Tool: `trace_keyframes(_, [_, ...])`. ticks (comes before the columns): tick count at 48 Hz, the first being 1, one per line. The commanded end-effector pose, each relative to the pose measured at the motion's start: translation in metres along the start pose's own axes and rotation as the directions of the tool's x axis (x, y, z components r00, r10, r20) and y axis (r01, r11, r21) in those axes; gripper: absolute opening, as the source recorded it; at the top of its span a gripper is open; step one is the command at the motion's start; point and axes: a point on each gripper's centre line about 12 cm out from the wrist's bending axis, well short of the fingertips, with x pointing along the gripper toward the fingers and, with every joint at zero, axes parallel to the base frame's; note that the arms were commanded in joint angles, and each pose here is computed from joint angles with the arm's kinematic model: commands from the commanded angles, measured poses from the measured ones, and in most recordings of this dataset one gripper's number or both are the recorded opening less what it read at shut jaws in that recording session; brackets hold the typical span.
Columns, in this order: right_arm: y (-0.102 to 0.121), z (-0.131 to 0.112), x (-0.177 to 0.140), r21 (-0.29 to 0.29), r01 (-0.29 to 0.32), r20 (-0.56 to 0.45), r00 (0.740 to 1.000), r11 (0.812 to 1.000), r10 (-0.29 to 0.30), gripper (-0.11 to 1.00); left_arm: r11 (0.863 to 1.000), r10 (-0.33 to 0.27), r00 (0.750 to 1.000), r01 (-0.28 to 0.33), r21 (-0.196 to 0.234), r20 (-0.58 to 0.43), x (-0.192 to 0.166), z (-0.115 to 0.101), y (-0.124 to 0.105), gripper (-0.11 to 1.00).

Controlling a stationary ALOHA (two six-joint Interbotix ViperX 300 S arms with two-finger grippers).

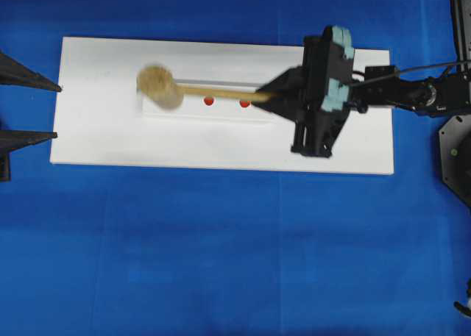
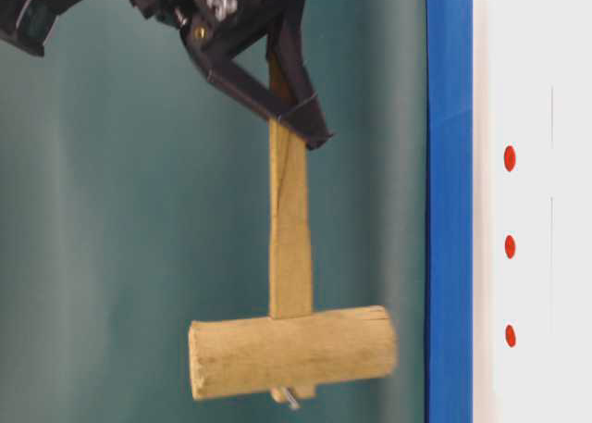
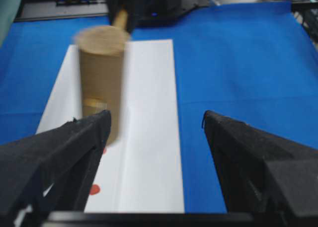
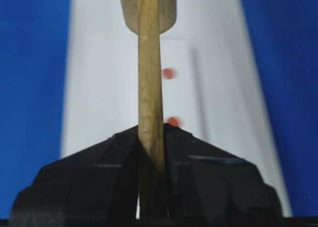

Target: Hit the mark with a hammer.

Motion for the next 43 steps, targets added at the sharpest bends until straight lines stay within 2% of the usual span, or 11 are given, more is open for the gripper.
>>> trace_keyframes(1, [-0.008, 0.021, -0.001, 0.019, 0.044, 0.056, 0.997, 0.999, -0.045, 0.03, 1.000, 0.000, 1.000, 0.000, -0.005, 0.005, 0.002, 0.003, 0.000, 0.72])
trace_keyframes(5, [-0.012, 0.023, 0.000, 0.023, 0.061, 0.061, 0.996, 0.998, -0.062, 0.03, 1.000, 0.000, 1.000, 0.000, -0.005, 0.005, 0.002, 0.003, 0.000, 0.72])
trace_keyframes(26, [-0.012, 0.017, 0.008, 0.050, 0.061, 0.033, 0.997, 0.997, -0.063, 0.03, 1.000, 0.000, 1.000, 0.000, -0.005, 0.005, 0.002, 0.003, 0.000, 0.72])
trace_keyframes(32, [-0.009, -0.010, 0.027, 0.087, 0.055, -0.065, 0.997, 0.995, -0.050, 0.03, 1.000, 0.000, 1.000, 0.000, -0.005, 0.002, 0.002, 0.002, 0.000, 0.71])
trace_keyframes(38, [-0.008, -0.054, 0.058, 0.130, 0.074, -0.213, 0.976, 0.989, -0.045, 0.03, 1.000, 0.000, 1.000, 0.000, -0.005, 0.002, 0.002, 0.002, 0.000, 0.71])
trace_keyframes(43, [-0.008, -0.064, 0.063, 0.145, 0.087, -0.246, 0.968, 0.986, -0.049, 0.03, 1.000, 0.000, 1.000, 0.000, -0.003, 0.000, 0.002, 0.001, 0.000, 0.72])
